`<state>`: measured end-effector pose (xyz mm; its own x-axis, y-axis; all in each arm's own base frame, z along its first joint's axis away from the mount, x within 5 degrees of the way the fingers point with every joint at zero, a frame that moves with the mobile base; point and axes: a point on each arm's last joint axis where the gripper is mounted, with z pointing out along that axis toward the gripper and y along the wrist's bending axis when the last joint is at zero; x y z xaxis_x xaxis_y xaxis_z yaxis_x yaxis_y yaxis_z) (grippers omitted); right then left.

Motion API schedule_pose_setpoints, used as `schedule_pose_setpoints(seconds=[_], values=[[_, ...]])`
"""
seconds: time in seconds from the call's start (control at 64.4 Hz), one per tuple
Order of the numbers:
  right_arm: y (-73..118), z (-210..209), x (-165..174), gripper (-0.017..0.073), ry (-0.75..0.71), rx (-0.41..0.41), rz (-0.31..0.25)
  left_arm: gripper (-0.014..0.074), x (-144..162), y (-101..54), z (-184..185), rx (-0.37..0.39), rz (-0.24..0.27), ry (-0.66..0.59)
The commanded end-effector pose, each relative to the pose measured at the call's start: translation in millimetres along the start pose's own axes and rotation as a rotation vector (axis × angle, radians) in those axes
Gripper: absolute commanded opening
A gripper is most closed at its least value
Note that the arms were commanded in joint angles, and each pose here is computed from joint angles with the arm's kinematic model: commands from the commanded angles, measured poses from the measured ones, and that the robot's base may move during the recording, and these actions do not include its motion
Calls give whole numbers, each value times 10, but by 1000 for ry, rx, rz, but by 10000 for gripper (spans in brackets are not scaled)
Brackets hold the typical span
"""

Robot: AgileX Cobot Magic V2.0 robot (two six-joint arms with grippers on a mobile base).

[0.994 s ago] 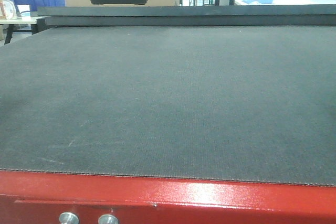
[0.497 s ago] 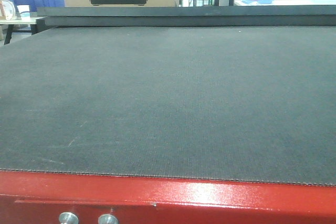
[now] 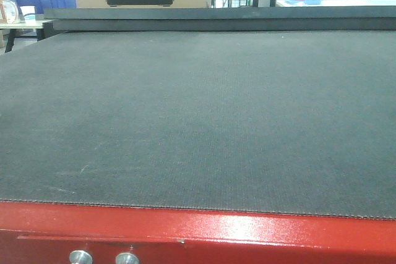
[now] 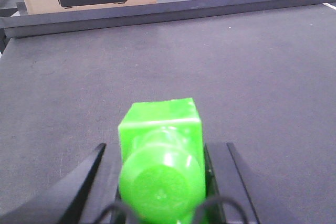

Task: Grab block from conveyor and place in blue bin
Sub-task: 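Lift both held bricks up off the belt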

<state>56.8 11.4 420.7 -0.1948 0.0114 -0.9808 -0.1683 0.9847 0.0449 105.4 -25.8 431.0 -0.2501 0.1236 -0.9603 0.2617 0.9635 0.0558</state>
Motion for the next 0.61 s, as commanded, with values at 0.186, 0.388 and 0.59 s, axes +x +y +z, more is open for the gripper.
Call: schedule_pose_setpoints(seconds=[0.186, 0.388, 0.59], values=[[-3, -23, -42, -151, -32, 4, -7, -111, -28, -8, -17, 7, -10, -33], [-3, -23, -42, -151, -32, 4, -7, -111, -28, -8, -17, 7, -10, -33], [-3, -23, -42, -151, -32, 4, -7, -111, -28, -8, -17, 7, -10, -33]])
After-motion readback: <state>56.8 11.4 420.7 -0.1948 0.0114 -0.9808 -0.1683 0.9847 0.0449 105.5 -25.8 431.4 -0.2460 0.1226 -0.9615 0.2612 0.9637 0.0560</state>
